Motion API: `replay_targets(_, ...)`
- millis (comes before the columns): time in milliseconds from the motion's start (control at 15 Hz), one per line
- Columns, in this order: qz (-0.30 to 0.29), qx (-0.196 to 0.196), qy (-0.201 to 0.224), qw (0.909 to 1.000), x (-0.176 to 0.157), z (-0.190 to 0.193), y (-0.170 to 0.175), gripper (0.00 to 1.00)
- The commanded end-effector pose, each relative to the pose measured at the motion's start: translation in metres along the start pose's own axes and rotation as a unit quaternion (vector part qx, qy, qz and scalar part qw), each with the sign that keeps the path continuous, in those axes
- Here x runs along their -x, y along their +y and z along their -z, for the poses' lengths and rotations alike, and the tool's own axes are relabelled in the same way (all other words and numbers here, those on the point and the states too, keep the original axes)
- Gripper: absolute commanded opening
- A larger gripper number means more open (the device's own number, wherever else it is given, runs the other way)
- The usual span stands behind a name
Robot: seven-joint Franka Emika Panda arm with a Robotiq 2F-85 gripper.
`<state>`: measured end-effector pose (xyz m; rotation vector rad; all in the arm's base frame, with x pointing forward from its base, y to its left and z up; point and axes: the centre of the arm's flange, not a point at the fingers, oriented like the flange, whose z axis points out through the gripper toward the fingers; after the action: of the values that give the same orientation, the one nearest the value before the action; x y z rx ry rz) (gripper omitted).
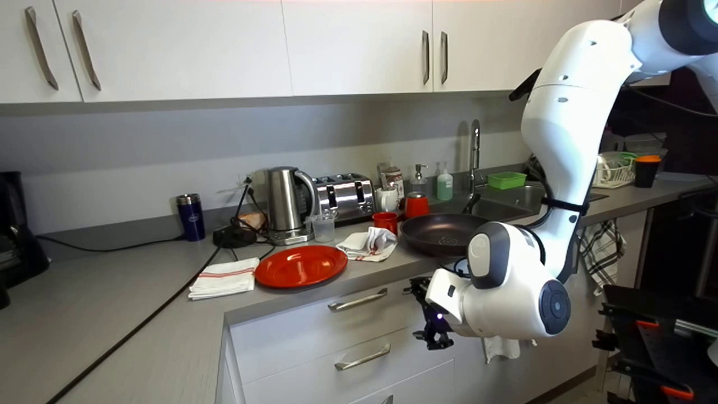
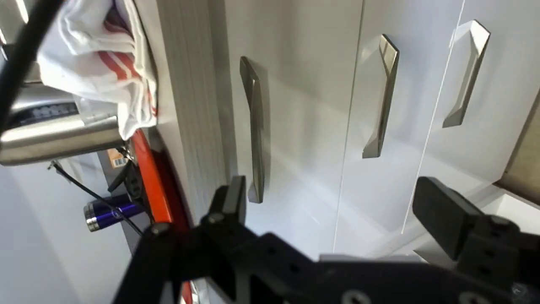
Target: Open the first top drawer
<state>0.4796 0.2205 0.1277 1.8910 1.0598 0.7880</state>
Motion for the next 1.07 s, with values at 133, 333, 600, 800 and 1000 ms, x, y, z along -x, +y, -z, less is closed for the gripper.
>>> replay_targets(133,0.055,0.035,0.008,0.9979,-0.033,-0.045,-0.035,1.0)
replay_targets(333,0.072,0.065,-0.007,0.9953,-0.03,-0.064,-0.031,1.0)
replay_targets(600,0.081,0.101,-0.03,0.9911,-0.022,-0.087,-0.015,1.0)
replay_targets(800,0.083,0.114,-0.039,0.9892,-0.02,-0.1,-0.014,1.0)
replay_targets(1000,0.087,0.126,-0.051,0.9869,-0.018,-0.119,-0.023,1.0)
